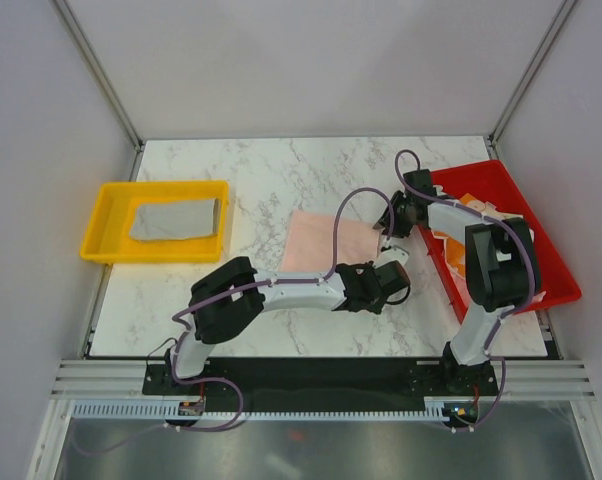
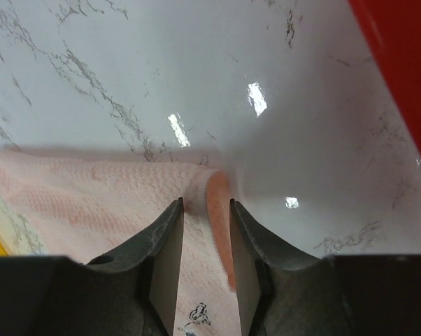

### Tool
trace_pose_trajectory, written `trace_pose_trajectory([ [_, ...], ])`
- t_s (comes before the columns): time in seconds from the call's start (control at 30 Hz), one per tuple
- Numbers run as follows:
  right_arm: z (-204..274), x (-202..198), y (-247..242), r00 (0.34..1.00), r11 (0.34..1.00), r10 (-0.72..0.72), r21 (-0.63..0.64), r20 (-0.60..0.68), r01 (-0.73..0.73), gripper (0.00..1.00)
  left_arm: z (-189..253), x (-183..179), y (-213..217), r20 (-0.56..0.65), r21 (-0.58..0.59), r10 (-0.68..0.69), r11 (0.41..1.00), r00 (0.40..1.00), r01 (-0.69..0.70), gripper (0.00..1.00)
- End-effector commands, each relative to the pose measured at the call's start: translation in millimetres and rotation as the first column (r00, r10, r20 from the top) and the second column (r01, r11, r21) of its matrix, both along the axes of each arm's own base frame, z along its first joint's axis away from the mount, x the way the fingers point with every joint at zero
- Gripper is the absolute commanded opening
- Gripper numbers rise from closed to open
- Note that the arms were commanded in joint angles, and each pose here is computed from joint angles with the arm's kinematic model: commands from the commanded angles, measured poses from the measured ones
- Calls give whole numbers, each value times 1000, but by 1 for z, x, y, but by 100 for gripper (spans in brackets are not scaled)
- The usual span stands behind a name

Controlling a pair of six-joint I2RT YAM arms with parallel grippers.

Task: Fold and stack the towels
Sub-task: Fold the towel

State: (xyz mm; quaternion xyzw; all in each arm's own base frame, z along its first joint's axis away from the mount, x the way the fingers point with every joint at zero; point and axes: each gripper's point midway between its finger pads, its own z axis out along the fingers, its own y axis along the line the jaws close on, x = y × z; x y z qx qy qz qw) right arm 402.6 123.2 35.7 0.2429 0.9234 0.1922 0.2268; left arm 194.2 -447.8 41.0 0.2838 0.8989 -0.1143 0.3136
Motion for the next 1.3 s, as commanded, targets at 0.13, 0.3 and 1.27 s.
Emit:
trace_pose_trajectory([
  [0.13,-1,12,3,1000,1000,1,13,29,-1,41,-3,0,-3,10,25,22,999,1000,-22,34],
  [0.3,-5,15,3,1000,1000,0,13,26,0,40,-6,-2,-2,2,32,22,999,1000,-22,19],
  [1.27,-9,26,-24,997,987,17,-159,72,-5,0,-9,-39,3,-136,-17,12,1000,991,-15,2],
])
